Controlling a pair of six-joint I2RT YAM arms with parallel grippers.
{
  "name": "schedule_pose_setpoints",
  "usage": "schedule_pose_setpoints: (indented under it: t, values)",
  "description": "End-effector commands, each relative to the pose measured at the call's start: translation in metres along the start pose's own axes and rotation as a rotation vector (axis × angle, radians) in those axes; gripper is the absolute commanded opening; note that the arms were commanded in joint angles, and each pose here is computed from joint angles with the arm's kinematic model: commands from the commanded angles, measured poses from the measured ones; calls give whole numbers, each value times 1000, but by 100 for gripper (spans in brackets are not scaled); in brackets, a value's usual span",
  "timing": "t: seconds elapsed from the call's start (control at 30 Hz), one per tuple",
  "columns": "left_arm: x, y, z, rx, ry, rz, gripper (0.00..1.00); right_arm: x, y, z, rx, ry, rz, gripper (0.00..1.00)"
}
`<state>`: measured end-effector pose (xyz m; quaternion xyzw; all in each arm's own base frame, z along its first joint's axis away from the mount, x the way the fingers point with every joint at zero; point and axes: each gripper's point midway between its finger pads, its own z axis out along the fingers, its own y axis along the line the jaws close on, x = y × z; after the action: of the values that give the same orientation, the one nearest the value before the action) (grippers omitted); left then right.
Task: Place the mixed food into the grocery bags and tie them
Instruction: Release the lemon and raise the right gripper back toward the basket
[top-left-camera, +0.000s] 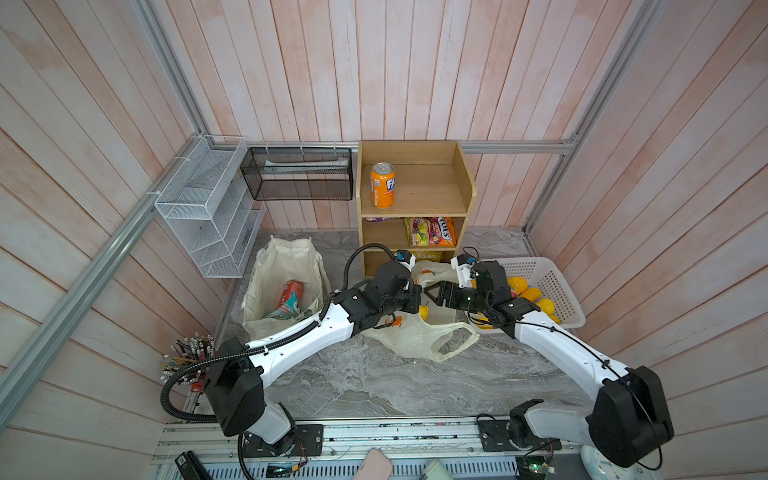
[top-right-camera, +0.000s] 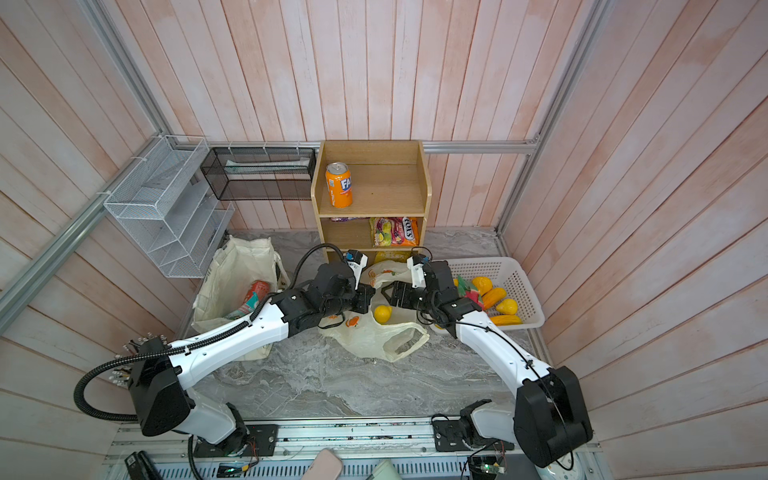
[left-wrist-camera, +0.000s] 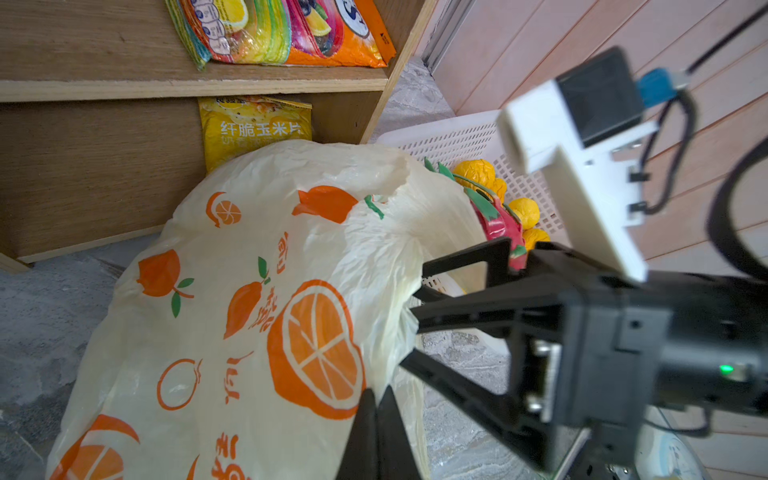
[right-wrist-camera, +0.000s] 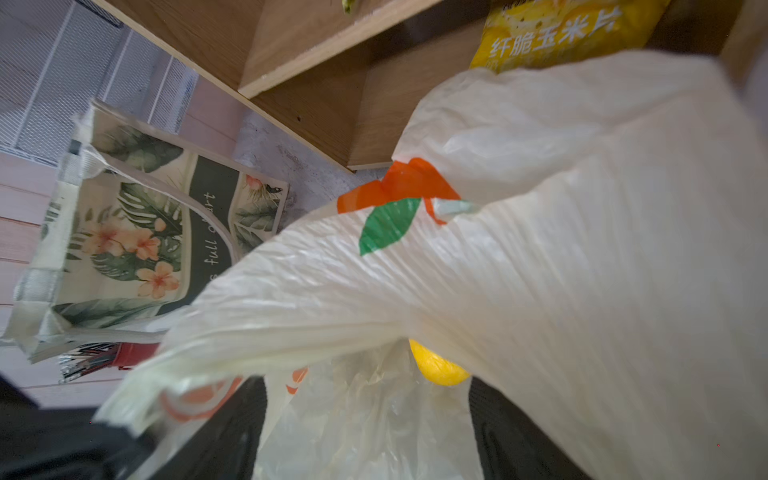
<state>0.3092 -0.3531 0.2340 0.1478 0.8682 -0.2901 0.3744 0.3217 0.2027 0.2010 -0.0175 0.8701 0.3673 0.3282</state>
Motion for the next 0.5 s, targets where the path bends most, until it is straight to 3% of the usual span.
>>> schedule_pose_setpoints:
  t: [0.0,0.17,0.33,0.47]
  values:
    - [-2,9,2,-27,-24,-23,0,-18,5,-39,-26,-50,17,76]
    - [-2,10,-1,-24,-33,-22,0,-44,-22,-94,44,-185,86,76]
    - [-5,8,-4,-12,-49,-5,0,-76,-98,-141,278,-335,228,76]
    - [-7,6,-5,0,-54,6,0,-90,-160,-155,454,-368,346,77]
